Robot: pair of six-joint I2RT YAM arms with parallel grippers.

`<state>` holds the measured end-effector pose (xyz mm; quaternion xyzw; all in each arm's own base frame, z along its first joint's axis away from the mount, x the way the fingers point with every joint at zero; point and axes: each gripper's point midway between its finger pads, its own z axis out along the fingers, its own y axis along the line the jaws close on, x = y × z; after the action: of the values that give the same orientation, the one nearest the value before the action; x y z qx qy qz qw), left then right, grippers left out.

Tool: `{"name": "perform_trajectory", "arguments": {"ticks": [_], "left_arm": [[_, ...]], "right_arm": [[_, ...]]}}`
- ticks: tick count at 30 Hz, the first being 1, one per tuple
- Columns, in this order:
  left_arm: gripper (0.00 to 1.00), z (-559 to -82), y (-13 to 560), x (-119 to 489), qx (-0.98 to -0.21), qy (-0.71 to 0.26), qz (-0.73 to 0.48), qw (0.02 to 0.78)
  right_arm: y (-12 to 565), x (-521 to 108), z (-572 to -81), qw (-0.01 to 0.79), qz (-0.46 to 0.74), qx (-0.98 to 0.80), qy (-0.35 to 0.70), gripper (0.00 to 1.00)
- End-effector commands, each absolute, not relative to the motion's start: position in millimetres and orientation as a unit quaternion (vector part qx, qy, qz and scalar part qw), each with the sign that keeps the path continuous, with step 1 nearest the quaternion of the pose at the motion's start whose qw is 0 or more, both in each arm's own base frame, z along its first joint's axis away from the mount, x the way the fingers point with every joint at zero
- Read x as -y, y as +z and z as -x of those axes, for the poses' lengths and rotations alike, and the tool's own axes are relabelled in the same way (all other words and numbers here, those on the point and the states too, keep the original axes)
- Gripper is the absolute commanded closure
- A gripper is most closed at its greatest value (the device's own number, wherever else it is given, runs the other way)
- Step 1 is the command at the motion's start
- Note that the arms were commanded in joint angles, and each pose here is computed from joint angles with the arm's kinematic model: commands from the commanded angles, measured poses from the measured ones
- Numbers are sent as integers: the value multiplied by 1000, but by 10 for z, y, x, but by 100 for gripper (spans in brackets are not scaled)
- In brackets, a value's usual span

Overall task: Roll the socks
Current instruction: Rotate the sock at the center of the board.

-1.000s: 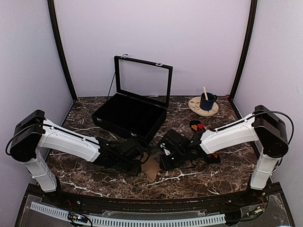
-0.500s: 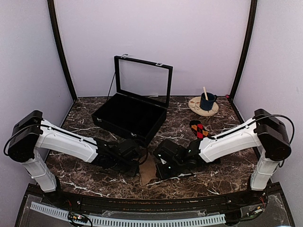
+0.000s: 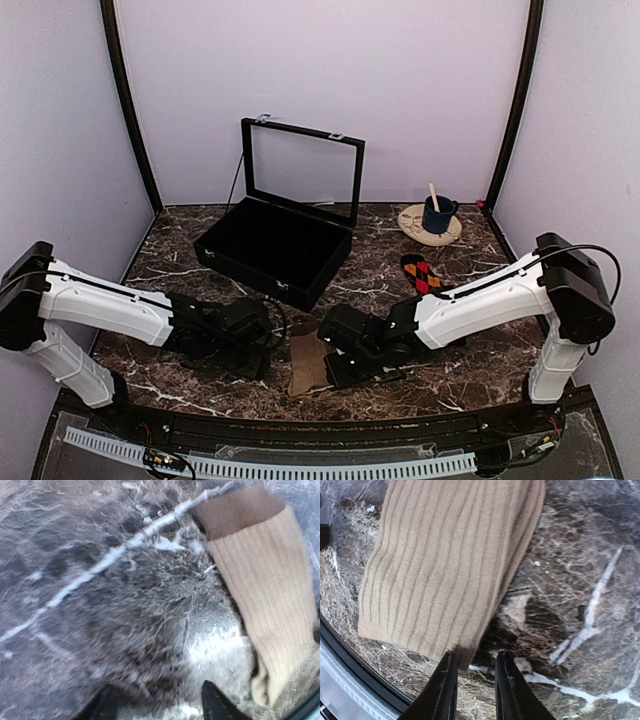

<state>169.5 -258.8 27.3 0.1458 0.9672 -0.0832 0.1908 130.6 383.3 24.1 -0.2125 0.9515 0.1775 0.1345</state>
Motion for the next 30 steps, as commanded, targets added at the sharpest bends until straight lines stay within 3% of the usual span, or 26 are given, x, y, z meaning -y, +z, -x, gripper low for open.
{"name": "perform_trajectory", "arguments": {"ticks": [1, 7, 10, 11, 12, 14, 23, 30], "left_arm": [[34, -1689, 574, 2377, -963, -86, -127, 221], [23, -1723, 967, 2237, -949, -112, -114, 272], [18, -1724, 1098, 2196, -939, -130, -121, 296], [6, -1712, 1122, 2192, -935, -139, -124, 300], [3, -1701, 1153, 2194, -932, -148, -127, 305], [2, -1669, 1204, 2206, -926, -169, -135, 311], [13, -1552, 1214, 2308, -912, -194, -193, 307], [23, -1387, 1143, 2596, -886, -167, -309, 303]], "right_arm": [[472, -3860, -1387, 164, 210, -949, 170, 73], [735, -3793, -1520, 205, 219, -943, 147, 63], [939, -3706, -1648, 247, 217, -935, 130, 40], [1025, -3694, -1688, 264, 218, -930, 130, 32], [1139, -3677, -1745, 286, 215, -925, 130, 22], [1299, -3624, -1856, 322, 205, -916, 122, 2], [1750, -3466, -2181, 399, 184, -893, 97, 1], [1707, -3325, -2312, 378, 187, -901, 101, 15]]}}
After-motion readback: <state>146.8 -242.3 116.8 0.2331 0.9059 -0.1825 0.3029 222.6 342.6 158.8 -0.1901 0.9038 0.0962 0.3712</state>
